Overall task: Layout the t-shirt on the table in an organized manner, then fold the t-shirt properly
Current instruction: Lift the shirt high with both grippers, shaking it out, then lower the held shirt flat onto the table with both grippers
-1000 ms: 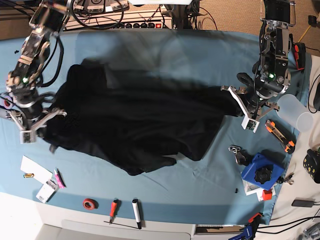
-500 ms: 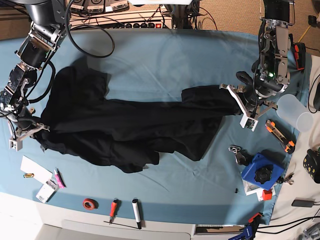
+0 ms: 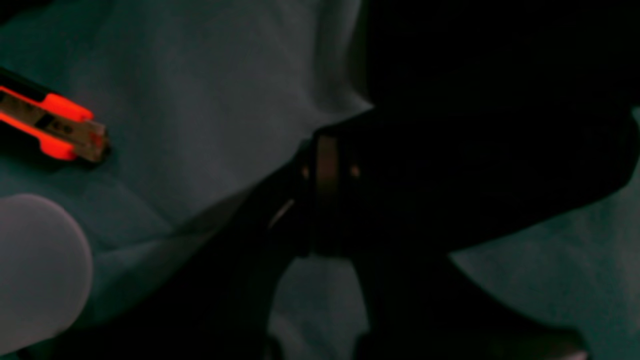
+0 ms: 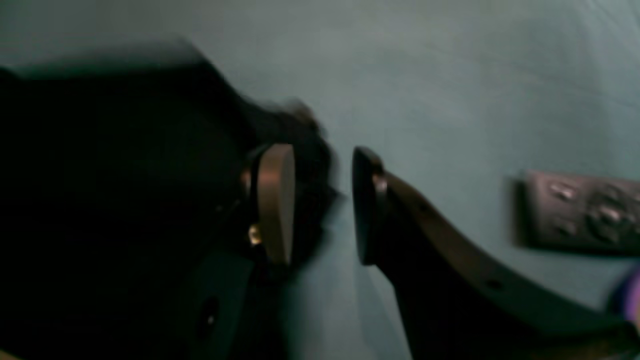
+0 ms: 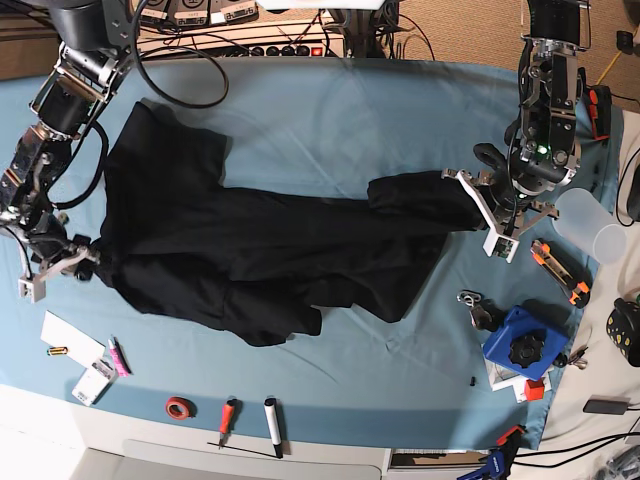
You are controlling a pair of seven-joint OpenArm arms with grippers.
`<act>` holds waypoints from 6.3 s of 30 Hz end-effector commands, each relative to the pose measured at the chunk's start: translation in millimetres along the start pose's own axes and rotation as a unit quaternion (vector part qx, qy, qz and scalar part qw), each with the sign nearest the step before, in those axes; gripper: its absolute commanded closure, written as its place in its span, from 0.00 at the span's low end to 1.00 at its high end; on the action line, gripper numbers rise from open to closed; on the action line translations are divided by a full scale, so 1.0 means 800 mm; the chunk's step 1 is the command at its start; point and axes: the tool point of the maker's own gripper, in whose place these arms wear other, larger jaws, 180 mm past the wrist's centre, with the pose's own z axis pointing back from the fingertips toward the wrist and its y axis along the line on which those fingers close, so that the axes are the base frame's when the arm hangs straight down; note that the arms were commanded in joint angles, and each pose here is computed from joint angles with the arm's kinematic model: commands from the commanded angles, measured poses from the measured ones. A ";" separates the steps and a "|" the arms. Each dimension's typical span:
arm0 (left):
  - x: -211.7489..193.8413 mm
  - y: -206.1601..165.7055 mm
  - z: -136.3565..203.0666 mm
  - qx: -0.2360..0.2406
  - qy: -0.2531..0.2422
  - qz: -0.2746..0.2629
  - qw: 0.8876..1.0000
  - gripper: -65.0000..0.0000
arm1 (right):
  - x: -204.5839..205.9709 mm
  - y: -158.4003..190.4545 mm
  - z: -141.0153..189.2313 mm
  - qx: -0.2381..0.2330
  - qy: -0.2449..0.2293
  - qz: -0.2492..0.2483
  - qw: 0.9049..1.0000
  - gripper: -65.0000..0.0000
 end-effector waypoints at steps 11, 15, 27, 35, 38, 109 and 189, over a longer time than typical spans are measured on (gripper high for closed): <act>0.018 0.009 0.005 0.009 -0.022 -0.004 1.000 1.00 | 0.082 -0.031 0.138 0.107 -0.182 -0.103 0.972 0.69; 0.019 -0.003 0.001 0.000 -0.026 0.007 1.000 1.00 | 0.029 -0.046 0.164 0.118 -0.156 -0.116 0.974 0.69; 0.026 -0.041 -0.007 -0.029 -0.039 0.044 0.998 1.00 | -0.104 -0.041 0.162 0.107 0.009 -0.115 0.988 0.69; 0.026 -0.041 -0.007 -0.028 -0.039 0.043 0.998 1.00 | -0.187 0.044 0.118 0.173 0.094 -0.137 0.971 0.69; 0.026 -0.041 -0.007 -0.028 -0.039 0.043 0.998 1.00 | -0.212 0.065 0.109 0.179 0.114 -0.149 0.966 0.69; 0.359 0.103 0.011 0.012 -0.315 0.053 0.948 1.00 | 0.352 0.121 0.029 0.179 -0.274 -0.025 0.944 1.00; -0.063 0.093 0.013 -0.076 0.143 0.168 0.972 1.00 | -0.056 0.015 0.112 0.192 0.071 -0.018 0.979 1.00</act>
